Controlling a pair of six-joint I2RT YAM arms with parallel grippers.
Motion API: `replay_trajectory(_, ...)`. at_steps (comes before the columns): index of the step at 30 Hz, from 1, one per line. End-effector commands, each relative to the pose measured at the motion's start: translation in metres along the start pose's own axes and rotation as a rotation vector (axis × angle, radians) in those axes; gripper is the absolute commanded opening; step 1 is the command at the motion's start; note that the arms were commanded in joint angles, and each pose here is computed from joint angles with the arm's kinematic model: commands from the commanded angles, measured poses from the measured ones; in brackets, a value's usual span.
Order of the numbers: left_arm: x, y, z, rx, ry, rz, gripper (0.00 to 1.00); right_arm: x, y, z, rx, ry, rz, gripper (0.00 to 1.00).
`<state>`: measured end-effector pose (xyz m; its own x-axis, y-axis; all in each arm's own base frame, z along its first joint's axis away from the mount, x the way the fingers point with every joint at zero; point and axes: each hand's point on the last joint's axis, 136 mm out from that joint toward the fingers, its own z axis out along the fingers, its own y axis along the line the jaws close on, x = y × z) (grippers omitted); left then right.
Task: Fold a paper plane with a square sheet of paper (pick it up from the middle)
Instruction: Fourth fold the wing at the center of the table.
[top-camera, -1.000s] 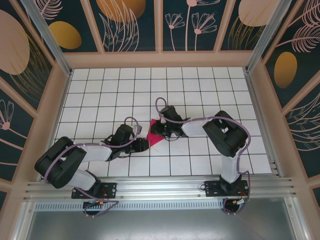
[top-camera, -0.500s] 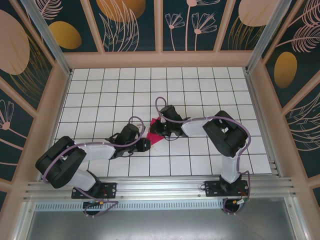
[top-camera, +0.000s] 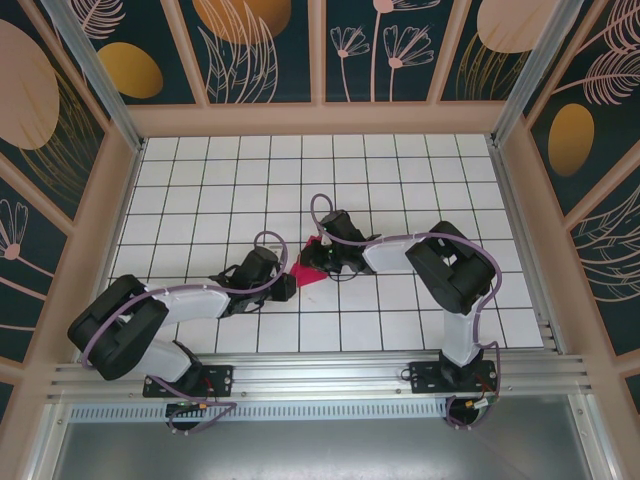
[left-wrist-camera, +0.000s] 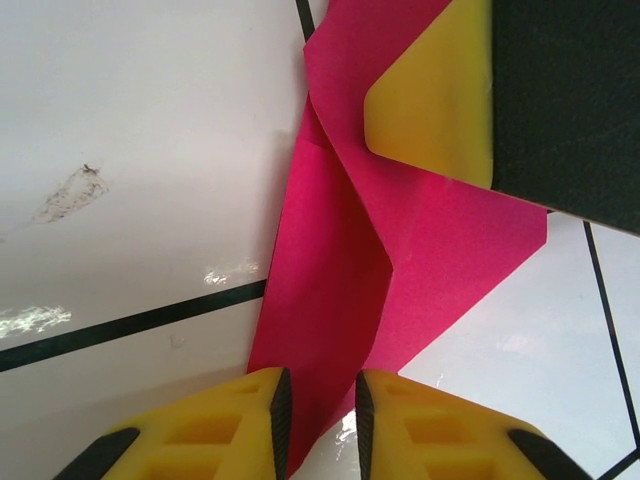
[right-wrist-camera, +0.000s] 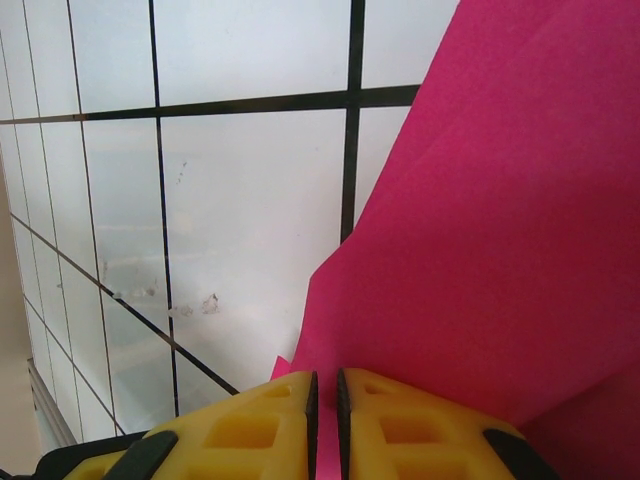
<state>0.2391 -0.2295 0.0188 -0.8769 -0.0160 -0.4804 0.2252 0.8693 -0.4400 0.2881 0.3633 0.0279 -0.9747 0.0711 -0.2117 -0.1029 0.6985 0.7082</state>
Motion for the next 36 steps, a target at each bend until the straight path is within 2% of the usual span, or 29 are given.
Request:
replay_trajectory(1, -0.001, 0.0, -0.002, -0.008, 0.008, 0.015, 0.19, -0.005, 0.001, 0.002, 0.007, -0.009, -0.002, 0.18)
replay_trajectory(5, 0.001, -0.007, -0.001, 0.028, 0.023, 0.011, 0.07, -0.003, 0.002, 0.001, -0.004, -0.003, -0.013, 0.18)
replay_trajectory(11, -0.002, -0.006, -0.001, 0.014, 0.016, 0.015, 0.0, -0.002, 0.009, -0.001, -0.023, 0.007, -0.041, 0.18)
replay_trajectory(23, -0.002, -0.043, -0.006, 0.221, 0.042, -0.088, 0.0, -0.004, 0.012, -0.009, -0.019, -0.005, -0.069, 0.2)
replay_trajectory(33, 0.009, -0.028, -0.007, 0.2, 0.026, -0.206, 0.0, -0.003, 0.011, -0.007, -0.014, 0.005, -0.069, 0.21)
replay_trajectory(36, 0.009, -0.026, -0.009, 0.194, 0.016, -0.215, 0.1, 0.0, 0.007, -0.004, -0.004, 0.017, -0.066, 0.2)
